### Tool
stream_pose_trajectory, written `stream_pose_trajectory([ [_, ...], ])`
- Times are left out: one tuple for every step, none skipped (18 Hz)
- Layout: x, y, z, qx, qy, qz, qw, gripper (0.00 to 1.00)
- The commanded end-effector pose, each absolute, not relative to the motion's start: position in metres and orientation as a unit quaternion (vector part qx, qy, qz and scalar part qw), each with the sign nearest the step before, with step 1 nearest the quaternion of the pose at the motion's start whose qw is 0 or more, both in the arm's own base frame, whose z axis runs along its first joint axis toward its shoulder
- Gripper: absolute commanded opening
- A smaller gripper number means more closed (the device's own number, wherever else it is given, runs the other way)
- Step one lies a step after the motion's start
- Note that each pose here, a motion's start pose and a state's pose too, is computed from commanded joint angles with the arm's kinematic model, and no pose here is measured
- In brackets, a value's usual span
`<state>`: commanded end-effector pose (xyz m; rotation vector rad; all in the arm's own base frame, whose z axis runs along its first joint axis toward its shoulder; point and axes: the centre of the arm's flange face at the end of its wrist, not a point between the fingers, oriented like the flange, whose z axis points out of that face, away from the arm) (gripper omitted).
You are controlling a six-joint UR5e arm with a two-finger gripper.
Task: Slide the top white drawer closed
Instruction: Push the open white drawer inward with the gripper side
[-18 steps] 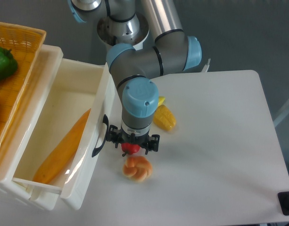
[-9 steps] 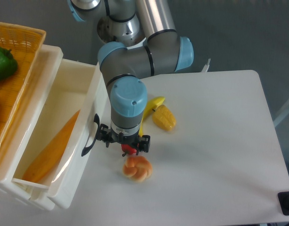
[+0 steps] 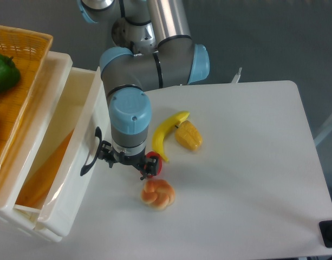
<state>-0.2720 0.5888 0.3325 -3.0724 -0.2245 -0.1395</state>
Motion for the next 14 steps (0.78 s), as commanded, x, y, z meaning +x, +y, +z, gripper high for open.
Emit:
stream_pose_trajectory([
  [-0.269,0.59,0.332,-0.996,-0.071,-0.046,0.028,1.0],
  [-0.267,0.591,0.332,-0.996,-0.069,-0.046,0.028,1.0],
  [-0.265,0.592,0.332,-0.996,-0.067,-0.046,0.028,1.0],
  [-0.261,0.594,0.332,-0.996,-0.064,-0.047,0.028,1.0],
  [-0.26,0.594,0.332,-0.996,-0.064,-0.047,0.028,1.0],
  [-0.257,0.595,0.331,-0.997,-0.063,-0.047,0.027,1.0],
  [-0.255,0.597,0.331,-0.997,-0.061,-0.047,0.028,1.0],
  [-0.254,0.597,0.331,-0.997,-0.06,-0.047,0.028,1.0],
  [-0.253,0.597,0.331,-0.997,-0.059,-0.047,0.028,1.0],
  [-0.251,0.598,0.331,-0.997,-0.058,-0.047,0.028,1.0],
  [-0.247,0.6,0.331,-0.997,-0.054,-0.048,0.028,1.0],
  [-0.245,0.601,0.331,-0.997,-0.053,-0.048,0.028,1.0],
  [-0.244,0.601,0.331,-0.997,-0.052,-0.048,0.028,1.0],
  [-0.243,0.601,0.331,-0.997,-0.051,-0.048,0.028,1.0],
])
